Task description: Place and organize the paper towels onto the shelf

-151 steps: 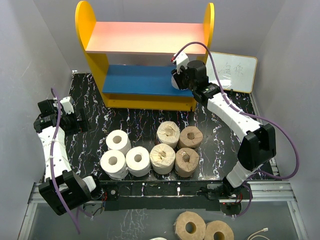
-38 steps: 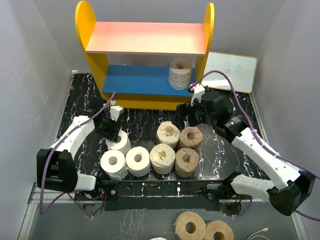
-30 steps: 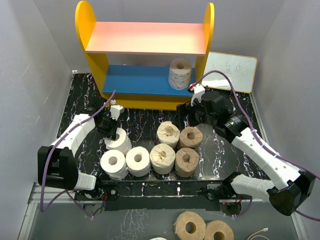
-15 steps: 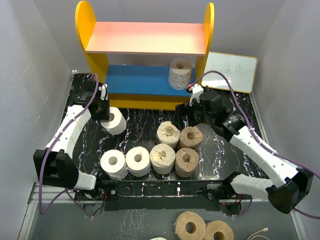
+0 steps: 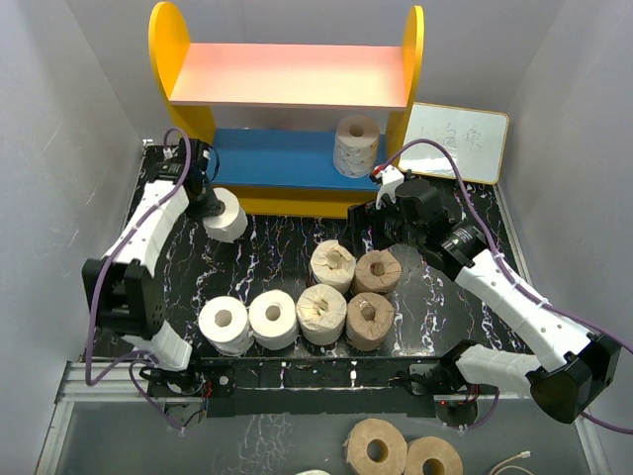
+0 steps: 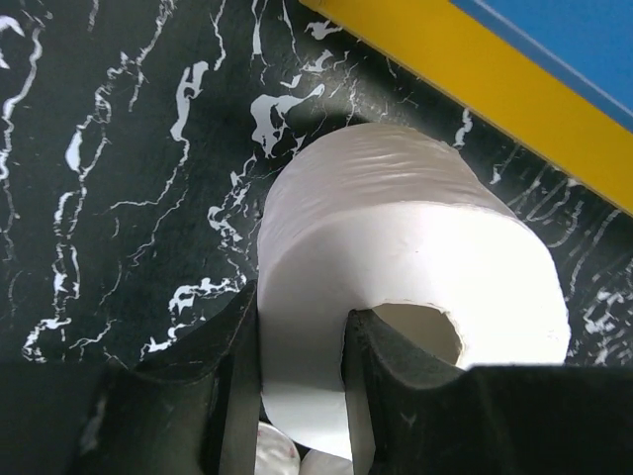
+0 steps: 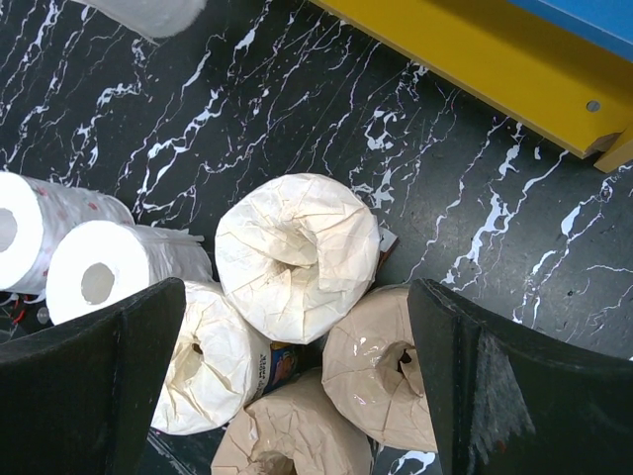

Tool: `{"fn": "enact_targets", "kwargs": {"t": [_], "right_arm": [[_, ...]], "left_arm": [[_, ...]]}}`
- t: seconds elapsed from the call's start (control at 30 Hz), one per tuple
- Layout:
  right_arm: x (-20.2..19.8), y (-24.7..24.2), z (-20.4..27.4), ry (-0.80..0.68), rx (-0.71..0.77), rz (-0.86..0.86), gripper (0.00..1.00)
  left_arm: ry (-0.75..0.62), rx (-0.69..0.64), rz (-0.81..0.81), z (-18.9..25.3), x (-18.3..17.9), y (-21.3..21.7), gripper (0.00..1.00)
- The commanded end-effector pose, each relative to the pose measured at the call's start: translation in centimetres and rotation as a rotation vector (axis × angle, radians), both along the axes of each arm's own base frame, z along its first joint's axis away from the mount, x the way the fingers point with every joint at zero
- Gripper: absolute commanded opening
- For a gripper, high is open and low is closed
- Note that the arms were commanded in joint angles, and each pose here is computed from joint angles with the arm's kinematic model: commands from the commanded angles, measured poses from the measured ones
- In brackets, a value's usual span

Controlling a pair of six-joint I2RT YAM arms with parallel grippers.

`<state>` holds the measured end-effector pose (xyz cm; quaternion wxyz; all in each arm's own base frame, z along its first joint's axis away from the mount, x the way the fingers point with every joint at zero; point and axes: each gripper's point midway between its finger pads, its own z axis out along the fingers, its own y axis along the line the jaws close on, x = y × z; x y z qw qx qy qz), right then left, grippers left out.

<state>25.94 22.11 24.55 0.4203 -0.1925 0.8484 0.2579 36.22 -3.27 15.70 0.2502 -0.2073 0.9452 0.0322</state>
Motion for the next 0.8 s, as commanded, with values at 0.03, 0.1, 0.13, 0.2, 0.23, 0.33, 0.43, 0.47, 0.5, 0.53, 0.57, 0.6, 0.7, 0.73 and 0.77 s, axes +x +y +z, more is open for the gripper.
{"fn": "enact_targets", "kwargs": {"t": [0.03,0.1,0.13,0.2,0.23,0.33,0.43,0.47,0.5,0.53,0.57,0.6,0.7,0.73,0.77], "right_arm": [[0.1,0.1,4.7,-0.1,0.089,-0.021,0.94],[-0.1,0.0,5.1,-0.105,0.099,-0.024,0.94],[-0.1,-0.1,5.3,-0.111,0.102,-0.027,0.94],[-0.1,-0.3,5.4,-0.117,0.102,-0.035,0.94],[-0.2,-0.4,5.4,-0.117,0.1,-0.037,0.94],[-0.3,-0.4,5.4,-0.118,0.101,-0.036,0.94],[-0.3,-0.5,5.4,-0.116,0.101,-0.038,0.94],[-0.3,-0.5,5.3,-0.116,0.098,-0.039,0.94],[-0.3,-0.6,5.3,-0.118,0.097,-0.04,0.94],[-0.3,-0.7,5.4,-0.118,0.098,-0.042,0.94],[-0.4,-0.7,5.4,-0.119,0.098,-0.042,0.94],[-0.4,-0.7,5.5,-0.12,0.098,-0.043,0.94],[-0.5,-0.9,5.7,-0.127,0.1,-0.048,0.94],[-0.5,-1.0,5.6,-0.127,0.099,-0.051,0.95],[-0.5,-1.0,5.6,-0.13,0.098,-0.053,0.95]], "left_arm": [[0.072,-0.005,0.034,-1.2,0.6,-0.5,0.0],[0.115,0.016,0.022,-2.2,1.1,-0.7,0.0],[0.127,0.026,0.018,-2.4,1.4,-0.7,0.0],[0.15,0.044,0.017,-2.8,1.9,-0.6,0.0],[0.154,0.046,0.019,-3.0,2.2,-0.7,0.0],[0.134,0.036,0.022,-3.2,3.1,-1.0,0.0],[0.095,0.03,0.029,-3.2,4.1,-1.3,0.0],[0.09,0.029,0.031,-3.1,4.4,-1.4,0.0],[0.092,0.027,0.033,-3.2,4.6,-1.5,0.0],[0.094,0.028,0.035,-3.2,4.7,-1.5,0.0],[0.095,0.027,0.035,-3.2,4.9,-1.6,0.0],[0.095,0.024,0.034,-3.0,5.0,-1.8,0.0],[0.066,0.013,0.033,-2.4,4.9,-2.2,0.0],[0.052,0.012,0.033,-2.3,4.8,-2.3,0.0],[0.033,0.01,0.036,-2.2,4.7,-2.3,0.0]]}}
